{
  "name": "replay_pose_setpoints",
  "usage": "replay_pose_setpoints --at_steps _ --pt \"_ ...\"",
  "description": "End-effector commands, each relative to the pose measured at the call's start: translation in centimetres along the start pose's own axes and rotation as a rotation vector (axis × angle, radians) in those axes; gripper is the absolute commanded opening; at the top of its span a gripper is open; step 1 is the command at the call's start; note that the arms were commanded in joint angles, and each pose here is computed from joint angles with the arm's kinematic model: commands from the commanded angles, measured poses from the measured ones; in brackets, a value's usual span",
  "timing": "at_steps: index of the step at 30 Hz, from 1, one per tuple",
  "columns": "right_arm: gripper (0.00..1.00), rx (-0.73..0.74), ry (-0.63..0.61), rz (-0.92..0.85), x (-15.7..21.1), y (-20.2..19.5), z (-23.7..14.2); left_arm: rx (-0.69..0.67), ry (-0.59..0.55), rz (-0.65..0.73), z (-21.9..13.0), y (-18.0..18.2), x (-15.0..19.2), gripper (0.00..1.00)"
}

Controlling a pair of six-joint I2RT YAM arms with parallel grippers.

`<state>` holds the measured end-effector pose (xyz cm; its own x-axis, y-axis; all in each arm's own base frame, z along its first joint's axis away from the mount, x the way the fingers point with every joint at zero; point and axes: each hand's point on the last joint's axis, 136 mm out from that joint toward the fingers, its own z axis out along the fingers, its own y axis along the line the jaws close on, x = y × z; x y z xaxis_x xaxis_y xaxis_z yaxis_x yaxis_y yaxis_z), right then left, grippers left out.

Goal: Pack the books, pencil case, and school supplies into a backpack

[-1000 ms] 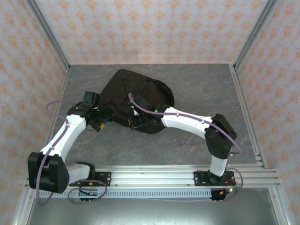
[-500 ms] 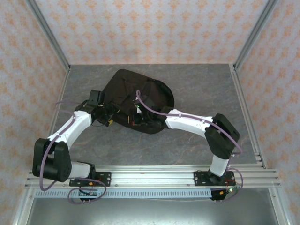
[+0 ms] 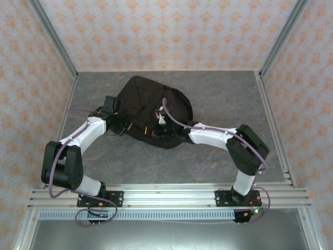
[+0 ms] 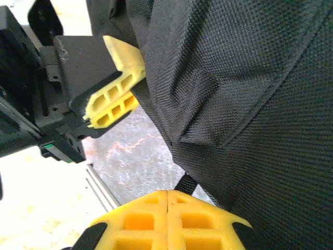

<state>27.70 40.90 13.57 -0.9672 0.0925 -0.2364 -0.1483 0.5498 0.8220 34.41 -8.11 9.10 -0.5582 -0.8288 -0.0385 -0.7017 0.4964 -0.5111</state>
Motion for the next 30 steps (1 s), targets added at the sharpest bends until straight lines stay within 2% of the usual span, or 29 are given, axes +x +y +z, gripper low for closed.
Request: replay_pose_setpoints --at_steps 1,9,17,30 --pt "0.0 -0.162 -0.009 0.03 -0.8 3.4 -0.9 -0.065 -0.07 -0.005 -0.1 0.9 -1.4 0.0" --pt "0.0 -0.061 -0.043 -0.012 -0.8 1.9 -2.7 -0.093 -0.108 -0.016 -1.3 1.6 -2.3 0.0" --pt "0.0 0.085 -0.057 -0.049 0.4 -1.4 -4.5 -0.093 -0.131 -0.03 -2.4 1.6 -3.2 0.0" --pt "0.0 0.252 -0.102 -0.168 0.7 -2.7 -9.0 -0.122 -0.165 -0.035 -3.5 2.4 -4.2 0.0"
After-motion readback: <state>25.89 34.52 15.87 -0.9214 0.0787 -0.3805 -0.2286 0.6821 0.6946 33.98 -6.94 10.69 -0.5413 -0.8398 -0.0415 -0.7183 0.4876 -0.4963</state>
